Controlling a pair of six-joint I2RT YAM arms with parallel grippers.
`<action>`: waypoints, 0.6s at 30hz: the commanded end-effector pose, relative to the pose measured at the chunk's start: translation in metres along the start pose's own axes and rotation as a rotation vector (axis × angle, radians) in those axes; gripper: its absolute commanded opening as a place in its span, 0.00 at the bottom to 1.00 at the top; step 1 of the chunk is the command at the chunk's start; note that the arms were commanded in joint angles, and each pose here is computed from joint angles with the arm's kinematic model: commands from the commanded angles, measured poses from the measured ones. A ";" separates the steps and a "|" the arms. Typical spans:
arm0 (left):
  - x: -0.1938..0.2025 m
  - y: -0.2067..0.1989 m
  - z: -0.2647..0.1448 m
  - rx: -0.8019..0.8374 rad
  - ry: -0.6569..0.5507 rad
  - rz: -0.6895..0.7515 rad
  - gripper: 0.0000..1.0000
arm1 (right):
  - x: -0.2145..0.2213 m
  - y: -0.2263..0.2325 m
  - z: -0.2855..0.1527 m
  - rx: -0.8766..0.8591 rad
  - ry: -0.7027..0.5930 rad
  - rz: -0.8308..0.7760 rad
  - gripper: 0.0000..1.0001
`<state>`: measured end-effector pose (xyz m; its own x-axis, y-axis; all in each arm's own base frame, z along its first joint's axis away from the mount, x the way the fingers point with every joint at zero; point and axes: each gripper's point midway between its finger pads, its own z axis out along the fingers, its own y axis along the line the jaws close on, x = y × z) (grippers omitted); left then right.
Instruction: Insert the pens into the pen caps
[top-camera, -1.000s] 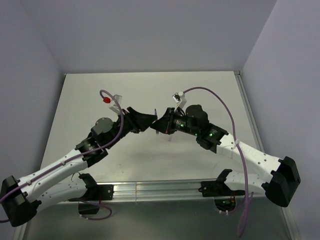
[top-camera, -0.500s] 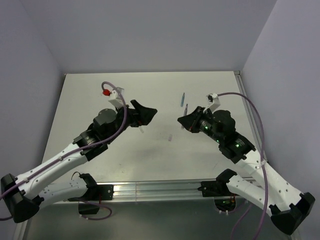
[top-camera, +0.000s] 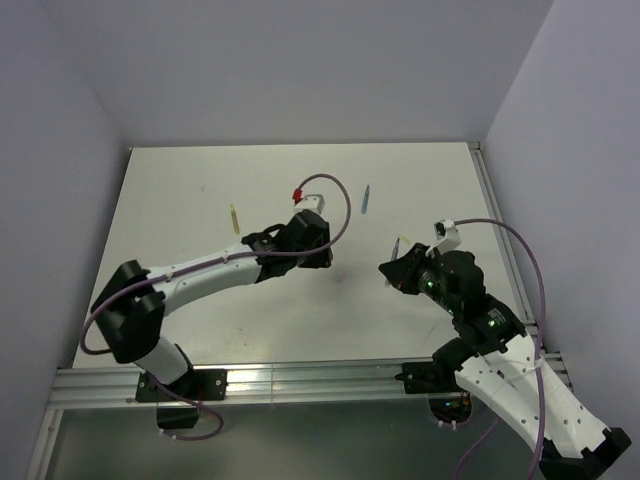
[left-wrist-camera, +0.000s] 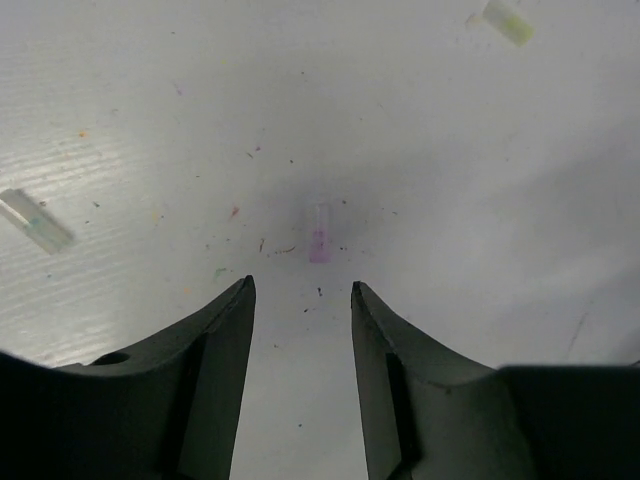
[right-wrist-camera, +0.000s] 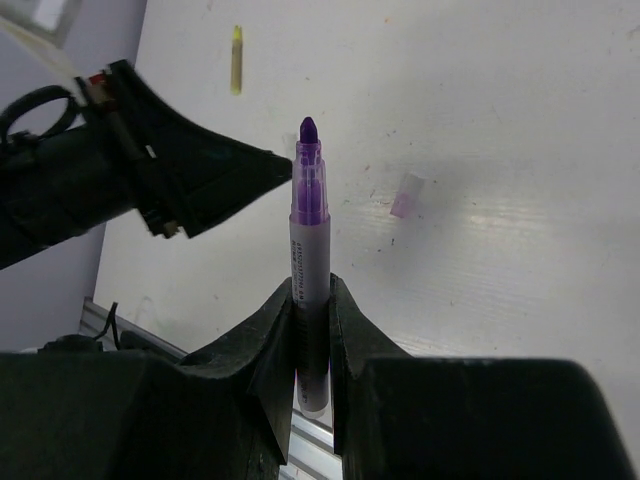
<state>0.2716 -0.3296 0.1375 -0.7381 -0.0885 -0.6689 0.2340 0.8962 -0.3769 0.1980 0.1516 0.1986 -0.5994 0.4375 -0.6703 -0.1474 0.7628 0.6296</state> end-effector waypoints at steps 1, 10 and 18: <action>-0.001 -0.022 0.011 -0.014 0.009 0.102 0.49 | -0.002 -0.008 -0.003 0.025 -0.031 0.010 0.00; 0.043 -0.021 0.056 -0.124 0.128 0.208 0.50 | 0.002 -0.012 -0.006 0.035 -0.025 -0.002 0.00; 0.055 -0.016 0.079 -0.137 0.142 0.268 0.53 | 0.001 -0.012 -0.010 0.030 -0.028 -0.008 0.00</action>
<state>0.2644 -0.3730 0.0448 -0.7817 0.2005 -0.5905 0.3307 0.9361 -0.1198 0.1901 0.1428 0.1911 -0.5947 0.4425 -0.6713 -0.1280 0.7722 0.6224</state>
